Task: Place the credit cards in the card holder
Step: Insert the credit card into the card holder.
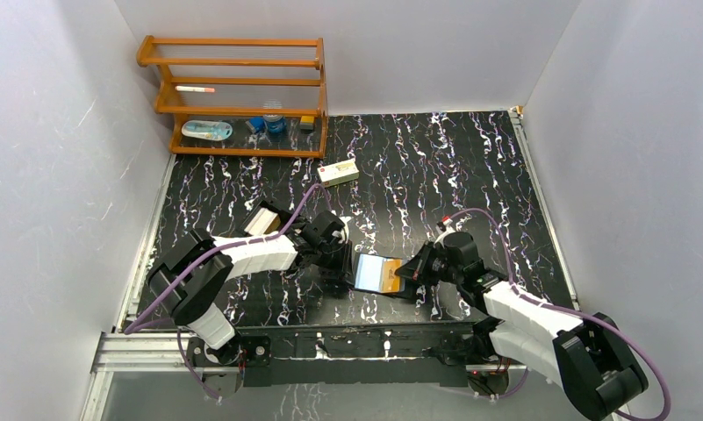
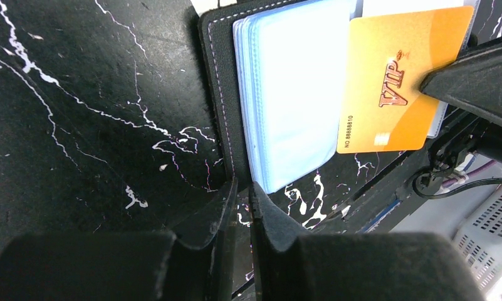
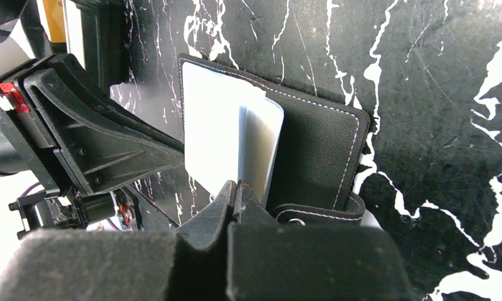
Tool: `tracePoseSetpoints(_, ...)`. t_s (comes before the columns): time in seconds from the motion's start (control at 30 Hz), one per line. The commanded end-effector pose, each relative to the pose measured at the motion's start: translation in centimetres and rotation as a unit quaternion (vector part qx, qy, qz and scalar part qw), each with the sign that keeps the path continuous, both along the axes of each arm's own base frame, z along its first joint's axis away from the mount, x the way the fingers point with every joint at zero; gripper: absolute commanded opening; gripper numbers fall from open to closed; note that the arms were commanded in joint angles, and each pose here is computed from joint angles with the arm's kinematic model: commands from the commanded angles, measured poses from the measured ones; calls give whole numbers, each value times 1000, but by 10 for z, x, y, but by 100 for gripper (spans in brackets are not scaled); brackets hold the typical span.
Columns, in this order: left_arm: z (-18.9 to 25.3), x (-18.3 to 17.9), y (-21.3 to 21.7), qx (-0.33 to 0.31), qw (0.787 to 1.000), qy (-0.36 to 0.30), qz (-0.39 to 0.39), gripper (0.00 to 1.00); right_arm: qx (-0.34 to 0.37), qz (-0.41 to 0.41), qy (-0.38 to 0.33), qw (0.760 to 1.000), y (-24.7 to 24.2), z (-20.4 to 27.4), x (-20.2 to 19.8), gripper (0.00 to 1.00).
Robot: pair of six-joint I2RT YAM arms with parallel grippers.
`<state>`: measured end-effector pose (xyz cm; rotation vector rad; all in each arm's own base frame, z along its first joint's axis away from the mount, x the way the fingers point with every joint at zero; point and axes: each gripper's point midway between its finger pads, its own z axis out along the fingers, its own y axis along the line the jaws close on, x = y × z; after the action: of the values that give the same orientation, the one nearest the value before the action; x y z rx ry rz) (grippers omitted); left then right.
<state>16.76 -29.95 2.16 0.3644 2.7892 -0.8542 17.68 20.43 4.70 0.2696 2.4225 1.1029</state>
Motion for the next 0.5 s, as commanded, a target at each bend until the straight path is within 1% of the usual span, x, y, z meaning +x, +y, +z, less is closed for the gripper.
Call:
tracePoseSetpoints(0.0,-10,-11,2,10,1000,12,-10,11,26,3,-29,999,6,10,8,0)
tracePoseSetpoints(0.47,-18,-20,4,21,1000,18,-11,12,23,2,-40,999,2,2,13,0)
